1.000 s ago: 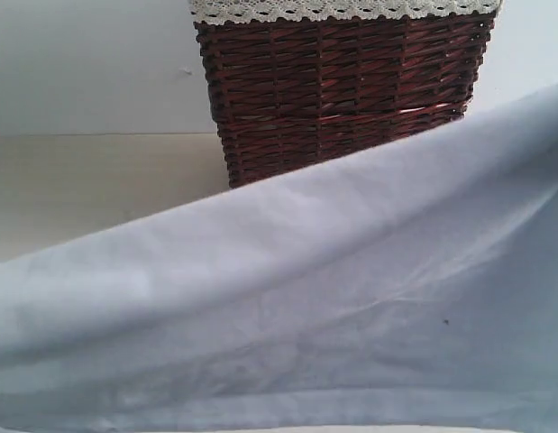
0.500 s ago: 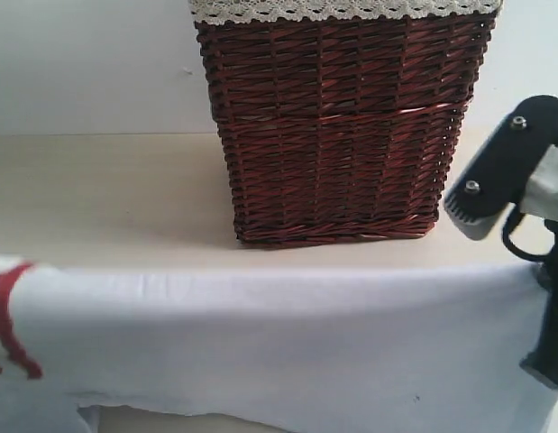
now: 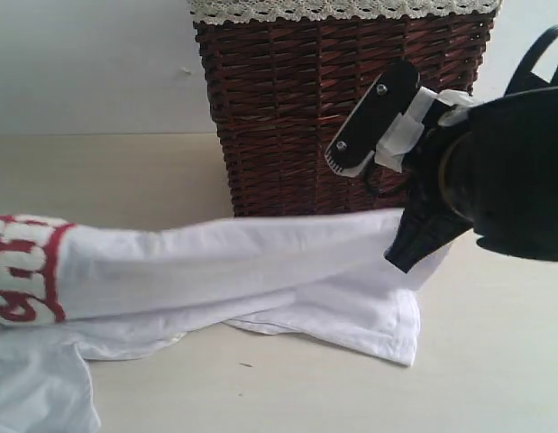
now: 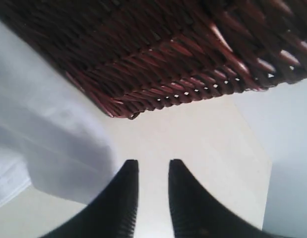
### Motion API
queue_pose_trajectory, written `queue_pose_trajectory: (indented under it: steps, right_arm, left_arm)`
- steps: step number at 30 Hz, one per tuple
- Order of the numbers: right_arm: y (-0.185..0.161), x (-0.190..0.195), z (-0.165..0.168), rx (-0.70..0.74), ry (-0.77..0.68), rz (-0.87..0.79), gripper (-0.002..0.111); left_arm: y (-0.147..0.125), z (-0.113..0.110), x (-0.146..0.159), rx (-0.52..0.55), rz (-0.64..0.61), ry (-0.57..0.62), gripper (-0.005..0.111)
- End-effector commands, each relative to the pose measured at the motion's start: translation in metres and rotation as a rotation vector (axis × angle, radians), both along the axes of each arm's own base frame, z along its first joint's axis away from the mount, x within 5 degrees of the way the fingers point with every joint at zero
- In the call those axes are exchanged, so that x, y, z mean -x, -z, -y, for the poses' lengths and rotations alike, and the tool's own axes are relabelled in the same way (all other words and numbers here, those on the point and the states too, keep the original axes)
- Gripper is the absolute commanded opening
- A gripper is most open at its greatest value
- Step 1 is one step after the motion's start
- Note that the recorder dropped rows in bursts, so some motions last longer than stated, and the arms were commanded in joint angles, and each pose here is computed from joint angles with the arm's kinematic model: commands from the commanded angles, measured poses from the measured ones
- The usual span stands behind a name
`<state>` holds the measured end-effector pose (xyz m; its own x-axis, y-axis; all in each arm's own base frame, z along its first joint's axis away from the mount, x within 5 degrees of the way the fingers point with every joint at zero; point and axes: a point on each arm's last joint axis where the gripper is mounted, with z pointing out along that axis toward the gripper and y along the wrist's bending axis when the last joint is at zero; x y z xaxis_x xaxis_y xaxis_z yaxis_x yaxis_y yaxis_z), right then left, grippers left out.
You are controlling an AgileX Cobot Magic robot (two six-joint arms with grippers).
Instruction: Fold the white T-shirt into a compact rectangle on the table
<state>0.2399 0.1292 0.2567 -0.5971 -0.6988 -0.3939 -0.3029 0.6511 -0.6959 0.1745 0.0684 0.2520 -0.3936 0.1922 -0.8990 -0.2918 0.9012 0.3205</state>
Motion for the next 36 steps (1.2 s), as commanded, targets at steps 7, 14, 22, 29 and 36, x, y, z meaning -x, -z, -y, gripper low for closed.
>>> queue_pose_trajectory:
  steps: [7, 14, 22, 29, 36]
  right_arm:
    - [-0.040, -0.011, -0.004, -0.068, 0.105, 0.061, 0.031]
    - [-0.063, 0.024, 0.006, -0.239, 0.044, -0.083, 0.000]
    - [-0.100, 0.058, 0.024, -0.444, -0.035, -0.026, 0.000]
    - [-0.107, 0.068, 0.029, -0.491, -0.057, -0.022, 0.000]
    - [-0.105, 0.070, 0.022, -0.508, -0.129, -0.068, 0.000]
  left_arm:
    - [-0.008, 0.032, -0.012, 0.245, -0.115, 0.166, 0.006]
    - [0.021, 0.098, 0.003, 0.268, -0.724, 0.679, 0.000]
    - [0.068, 0.116, 0.004, 0.341, -1.045, 0.693, 0.000]
    - [0.110, 0.122, -0.017, 0.352, -1.147, 0.620, 0.000]
    - [0.139, 0.122, 0.003, 0.281, -1.533, 0.645, 0.000]
